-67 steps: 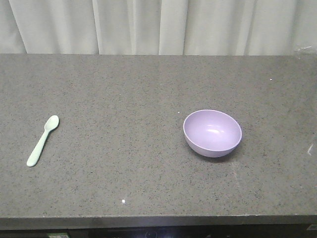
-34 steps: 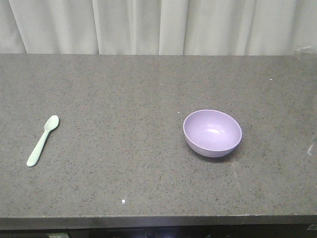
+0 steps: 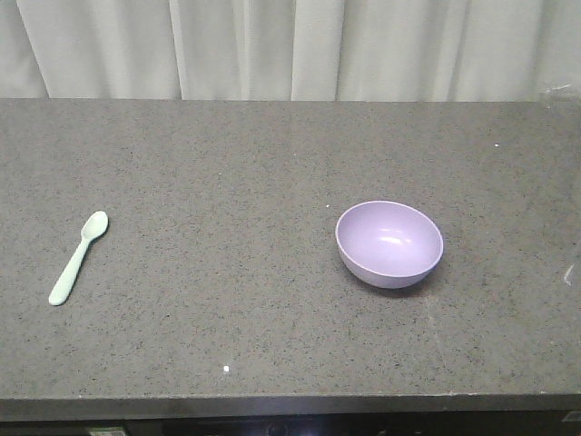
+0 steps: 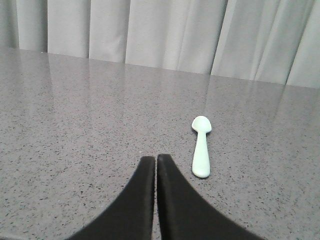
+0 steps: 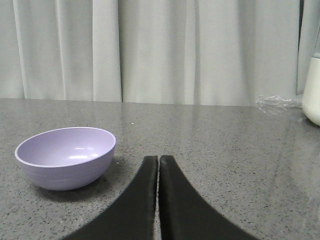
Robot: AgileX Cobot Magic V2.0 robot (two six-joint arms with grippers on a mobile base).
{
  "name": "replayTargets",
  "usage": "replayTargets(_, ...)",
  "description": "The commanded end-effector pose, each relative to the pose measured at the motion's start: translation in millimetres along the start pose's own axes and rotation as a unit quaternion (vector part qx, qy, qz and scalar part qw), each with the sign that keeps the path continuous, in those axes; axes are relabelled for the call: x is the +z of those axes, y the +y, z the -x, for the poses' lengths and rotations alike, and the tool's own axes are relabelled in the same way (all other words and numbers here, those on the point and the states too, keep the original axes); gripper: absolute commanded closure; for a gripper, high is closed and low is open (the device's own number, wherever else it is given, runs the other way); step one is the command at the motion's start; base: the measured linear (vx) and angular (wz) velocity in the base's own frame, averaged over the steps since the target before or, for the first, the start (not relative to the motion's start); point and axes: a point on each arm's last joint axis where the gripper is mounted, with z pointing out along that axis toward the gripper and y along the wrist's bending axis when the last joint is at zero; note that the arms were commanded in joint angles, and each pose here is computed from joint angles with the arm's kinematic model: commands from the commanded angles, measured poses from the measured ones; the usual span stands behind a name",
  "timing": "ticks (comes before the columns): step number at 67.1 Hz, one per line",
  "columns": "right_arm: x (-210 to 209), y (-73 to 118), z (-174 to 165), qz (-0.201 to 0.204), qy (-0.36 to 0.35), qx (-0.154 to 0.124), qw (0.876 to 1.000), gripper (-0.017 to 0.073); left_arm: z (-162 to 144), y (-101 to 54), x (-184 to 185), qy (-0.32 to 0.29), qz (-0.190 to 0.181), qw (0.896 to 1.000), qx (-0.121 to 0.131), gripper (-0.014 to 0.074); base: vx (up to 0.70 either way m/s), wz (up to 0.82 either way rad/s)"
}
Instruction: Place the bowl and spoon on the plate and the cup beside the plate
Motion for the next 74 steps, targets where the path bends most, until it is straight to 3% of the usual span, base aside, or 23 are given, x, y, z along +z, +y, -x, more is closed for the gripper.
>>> replayTargets(1, -1, -0.1, 5, -0.002, -0.039, -0.005, 0.999, 0.0561, -2, -1.1, 2, -0.02, -0.009, 1.0, -0.005, 0.0599, 0.0, 0.0)
replayTargets(28, -1, -0.1, 5, -0.002, -0.039, -0.005, 0.999, 0.0561, 6, -2.2, 2, -0.054, -0.015, 0.998, -0.01, 0.0599, 0.0, 0.0)
replayTargets(35, -1, -0.1, 5, -0.002, -0.038, -0.005, 0.999, 0.0561, 8, -2.5, 1, -0.065, -0.019, 0.997, -0.048, 0.0599, 0.0, 0.0)
replayTargets(45, -1, -0.1, 5, -0.002, -0.038, -0.003, 0.999, 0.0561, 10, -2.8, 1, -0.078, -0.023, 0.994, -0.078, 0.0599, 0.0, 0.0)
replayTargets(54, -1, -0.1, 5, -0.002, -0.038, -0.003, 0.999, 0.0561, 14, -3.2, 0, -0.095, -0.032, 0.987, -0.126, 0.0599, 0.0, 0.0)
replayTargets(65, -1, -0.1, 5, -0.002, -0.038, -0.003, 0.999, 0.0561, 15, -3.3, 0, -0.099, -0.035, 0.983, -0.151, 0.0599, 0.0, 0.0)
replayTargets(74, -1, -0.2, 5, -0.002, -0.038, 0.01, 0.999, 0.0561, 18, -3.7, -1, -0.117, -0.04, 0.981, -0.15, 0.0599, 0.0, 0.0)
